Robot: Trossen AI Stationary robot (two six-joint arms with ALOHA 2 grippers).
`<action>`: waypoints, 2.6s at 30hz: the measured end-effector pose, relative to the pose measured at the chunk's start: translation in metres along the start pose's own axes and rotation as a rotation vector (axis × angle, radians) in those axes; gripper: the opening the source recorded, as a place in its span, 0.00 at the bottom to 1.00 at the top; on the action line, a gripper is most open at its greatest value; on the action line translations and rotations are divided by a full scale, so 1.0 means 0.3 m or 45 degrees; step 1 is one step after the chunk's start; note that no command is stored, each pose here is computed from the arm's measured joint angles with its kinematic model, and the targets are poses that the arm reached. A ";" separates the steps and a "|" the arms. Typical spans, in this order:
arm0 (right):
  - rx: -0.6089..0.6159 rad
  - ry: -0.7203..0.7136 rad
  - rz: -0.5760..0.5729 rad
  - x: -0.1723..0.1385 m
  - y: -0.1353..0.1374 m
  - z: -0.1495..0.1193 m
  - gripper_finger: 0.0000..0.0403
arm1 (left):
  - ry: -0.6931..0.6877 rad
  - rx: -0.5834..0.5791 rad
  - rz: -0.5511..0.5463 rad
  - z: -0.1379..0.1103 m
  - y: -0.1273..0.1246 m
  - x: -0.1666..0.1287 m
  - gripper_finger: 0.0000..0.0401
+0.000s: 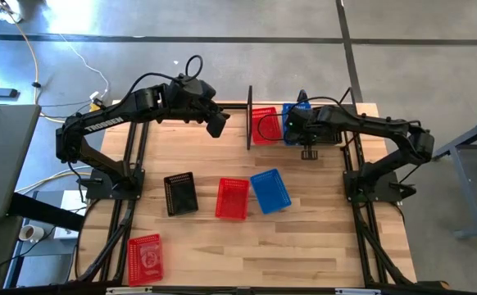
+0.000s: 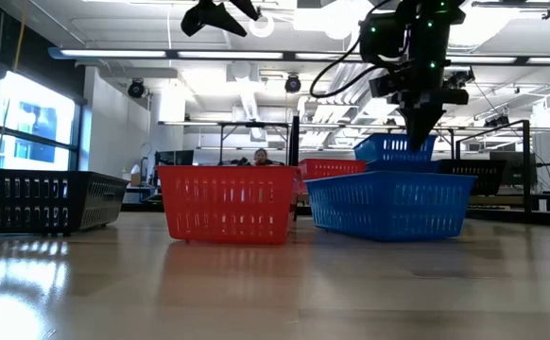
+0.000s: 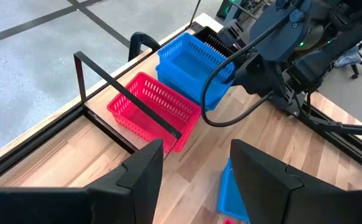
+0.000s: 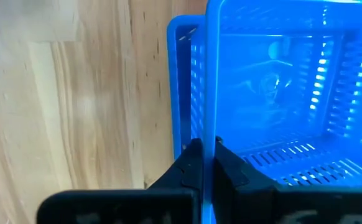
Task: Stack baskets on shelf by color
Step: Stack the bottom blue basket on the blue basket on the shelf, then stack the top red basket on the red basket on the shelf
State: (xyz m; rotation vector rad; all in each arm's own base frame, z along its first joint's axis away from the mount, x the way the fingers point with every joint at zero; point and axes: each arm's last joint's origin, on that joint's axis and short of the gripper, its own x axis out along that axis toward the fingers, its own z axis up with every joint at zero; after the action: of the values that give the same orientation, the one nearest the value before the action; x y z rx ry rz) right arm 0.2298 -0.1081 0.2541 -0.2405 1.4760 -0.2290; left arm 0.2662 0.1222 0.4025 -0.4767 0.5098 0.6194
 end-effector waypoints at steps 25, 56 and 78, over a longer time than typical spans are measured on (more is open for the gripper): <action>0.162 -0.057 -0.024 -0.094 -0.036 0.022 0.27 | 0.119 0.006 -0.070 -0.023 0.000 -0.001 0.44; 0.984 -0.522 0.804 -0.250 0.297 0.232 0.27 | 0.547 0.301 -0.128 -0.284 -0.065 -0.058 0.44; 1.428 -0.636 0.800 -0.273 0.468 0.304 0.27 | 0.512 0.268 -0.027 -0.383 -0.083 -0.120 0.44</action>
State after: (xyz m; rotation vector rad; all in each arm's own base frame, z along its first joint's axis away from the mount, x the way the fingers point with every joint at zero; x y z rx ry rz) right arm 0.3147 0.0521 0.2975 0.9908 0.7006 -0.4083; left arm 0.2223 0.0250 0.3409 -0.4060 0.9401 0.4427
